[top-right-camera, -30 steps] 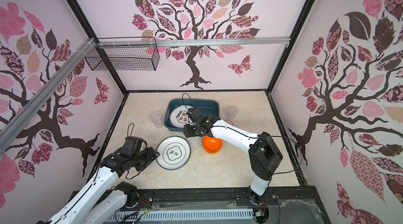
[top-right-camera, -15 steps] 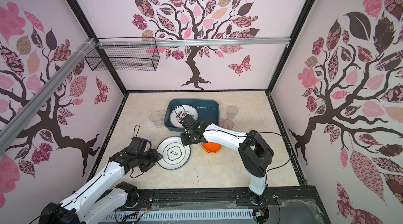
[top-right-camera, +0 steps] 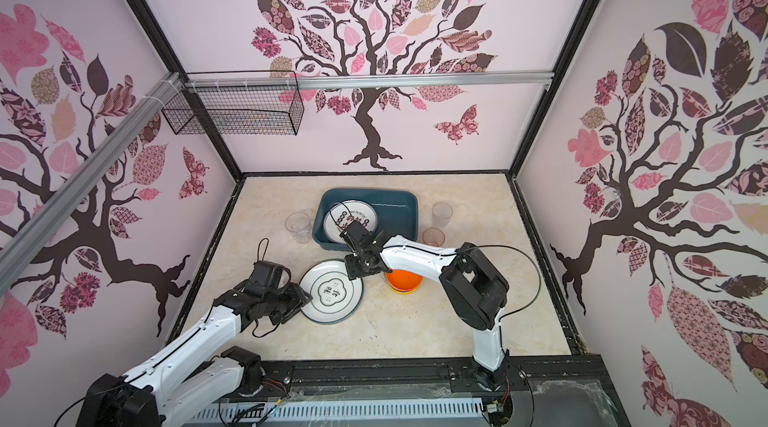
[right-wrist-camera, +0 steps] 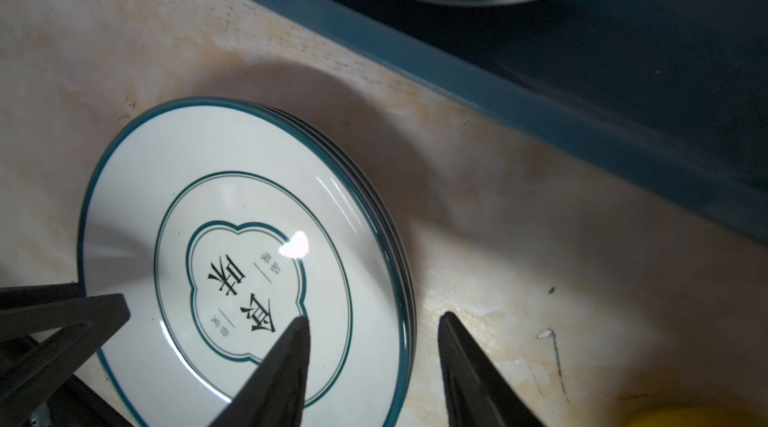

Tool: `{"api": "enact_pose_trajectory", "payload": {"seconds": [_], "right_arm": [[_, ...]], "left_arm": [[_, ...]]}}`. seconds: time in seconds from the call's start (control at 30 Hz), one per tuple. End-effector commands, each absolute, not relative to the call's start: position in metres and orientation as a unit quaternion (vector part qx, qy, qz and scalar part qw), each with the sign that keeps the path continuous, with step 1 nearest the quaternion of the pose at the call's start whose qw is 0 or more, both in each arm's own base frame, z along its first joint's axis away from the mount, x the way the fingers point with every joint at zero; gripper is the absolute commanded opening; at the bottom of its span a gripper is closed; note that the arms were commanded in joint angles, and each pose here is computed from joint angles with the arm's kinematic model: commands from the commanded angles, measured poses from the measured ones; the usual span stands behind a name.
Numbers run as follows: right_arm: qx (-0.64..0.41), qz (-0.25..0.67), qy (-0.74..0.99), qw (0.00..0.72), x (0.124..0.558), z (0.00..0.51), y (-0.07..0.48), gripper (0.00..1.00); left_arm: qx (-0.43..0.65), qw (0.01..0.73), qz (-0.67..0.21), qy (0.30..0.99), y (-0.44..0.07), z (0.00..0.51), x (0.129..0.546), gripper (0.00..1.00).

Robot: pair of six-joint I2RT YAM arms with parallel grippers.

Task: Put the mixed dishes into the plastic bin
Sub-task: 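Reach both grippers to opposite rims of the white plate stack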

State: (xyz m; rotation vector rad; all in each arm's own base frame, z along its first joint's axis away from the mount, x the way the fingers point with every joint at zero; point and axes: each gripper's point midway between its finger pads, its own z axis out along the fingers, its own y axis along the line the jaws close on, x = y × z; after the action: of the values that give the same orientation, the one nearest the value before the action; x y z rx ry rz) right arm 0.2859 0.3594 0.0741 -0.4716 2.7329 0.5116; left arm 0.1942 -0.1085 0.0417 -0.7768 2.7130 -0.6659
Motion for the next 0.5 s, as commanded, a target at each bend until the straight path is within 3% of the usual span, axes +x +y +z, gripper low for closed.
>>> {"api": "enact_pose_trajectory", "payload": {"seconds": [0.0,0.47], "right_arm": [[-0.166,0.178,0.957,0.155,0.289,0.07,0.367,0.52],[-0.171,0.185,0.958,0.139,0.286,0.058,0.373,0.51]], "left_arm": [[-0.266,0.116,-0.227,0.93,-0.108,0.034,0.19,0.51],[-0.268,0.114,-0.229,0.929,-0.109,0.033,0.19,0.47]]}}
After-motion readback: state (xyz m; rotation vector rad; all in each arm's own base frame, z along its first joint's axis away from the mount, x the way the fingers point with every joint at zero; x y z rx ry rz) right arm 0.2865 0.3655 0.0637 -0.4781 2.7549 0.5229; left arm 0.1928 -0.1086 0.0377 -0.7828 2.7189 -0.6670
